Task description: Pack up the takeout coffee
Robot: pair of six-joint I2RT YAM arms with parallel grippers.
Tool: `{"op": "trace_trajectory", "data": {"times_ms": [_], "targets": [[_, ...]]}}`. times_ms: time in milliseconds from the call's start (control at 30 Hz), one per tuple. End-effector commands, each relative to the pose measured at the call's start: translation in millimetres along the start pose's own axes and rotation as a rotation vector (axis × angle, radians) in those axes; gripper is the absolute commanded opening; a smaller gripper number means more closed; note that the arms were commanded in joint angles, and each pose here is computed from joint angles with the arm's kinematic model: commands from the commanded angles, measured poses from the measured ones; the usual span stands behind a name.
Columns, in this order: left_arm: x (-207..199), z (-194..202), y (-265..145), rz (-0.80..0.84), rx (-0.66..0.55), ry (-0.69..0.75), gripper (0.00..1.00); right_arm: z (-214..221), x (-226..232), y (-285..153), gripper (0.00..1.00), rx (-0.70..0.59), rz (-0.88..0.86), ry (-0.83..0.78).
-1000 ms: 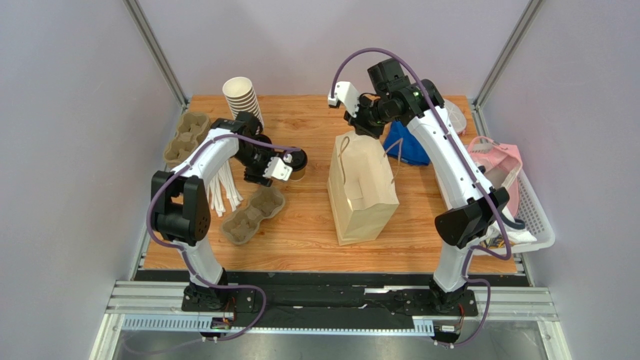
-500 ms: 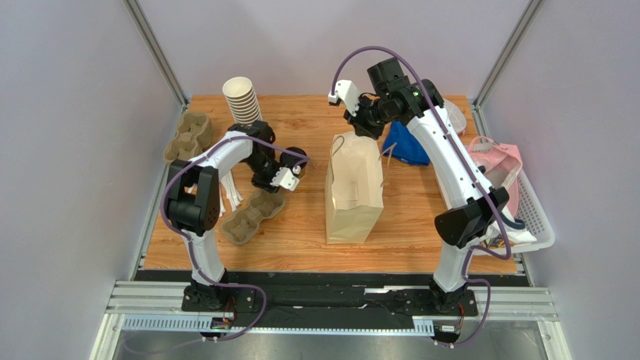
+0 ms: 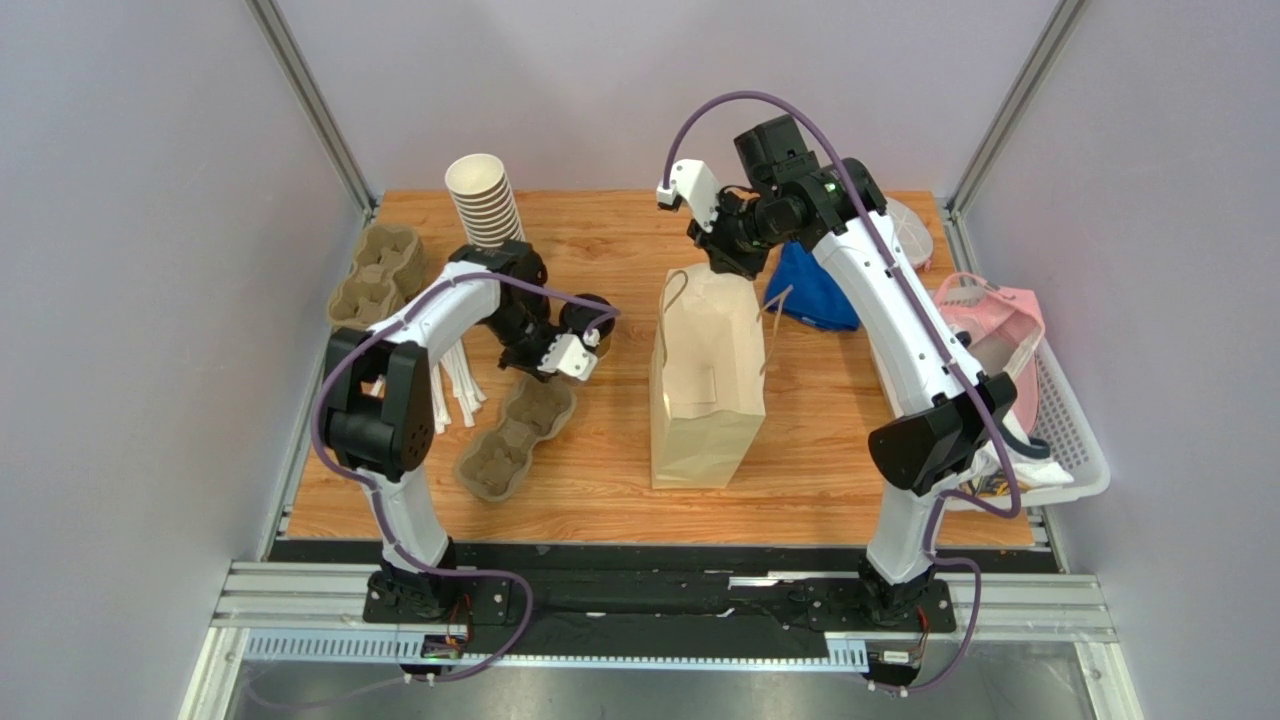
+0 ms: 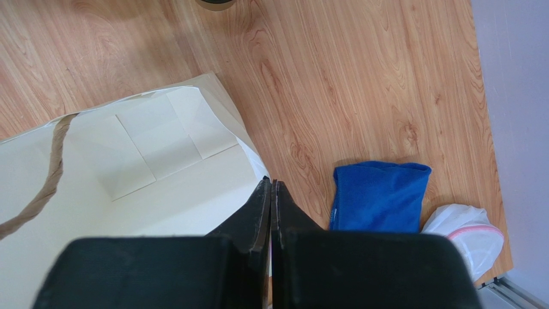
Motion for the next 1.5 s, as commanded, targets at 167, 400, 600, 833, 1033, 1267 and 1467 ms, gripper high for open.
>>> {"op": "trace_trajectory", "data": {"times_ms": [167, 400, 600, 833, 1033, 1267, 1467], "targets": [[-50, -79, -118, -0.233, -0.129, -0.067, 0.00, -7, -1, -20, 0.00, -0.016, 0.061, 0.090], [-82, -113, -215, -0.493, -0.244, -0.215, 0.00, -9, 2, -34, 0.00, -0.024, 0.092, 0.158], [-111, -168, -304, -0.790, -0.415, -0.263, 0.00, -7, 6, -38, 0.00, -0.014, 0.106, 0.213], [-141, -226, -409, -1.146, -0.635, -0.173, 0.00, -8, 5, -37, 0.00, -0.003, 0.128, 0.293], [-142, -259, -438, -1.177, -0.790, -0.132, 0.00, -6, 6, -34, 0.00, 0.017, 0.131, 0.330], [-114, -282, -418, -1.181, -0.713, -0.067, 0.00, -6, 8, -28, 0.00, 0.038, 0.137, 0.338], [-94, -295, -399, -1.224, -0.591, 0.008, 0.00, -7, 7, -27, 0.00, 0.036, 0.145, 0.342]]}}
Point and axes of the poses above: each gripper's point midway between its finger pads, its own y axis out along the fingers, its own x axis along the line the jaws close on, z = x × y, the point moved 4 cm from there along -y, back along the fingers, and after that the axes turned 7 degrees about -y, right-handed, at the moved point
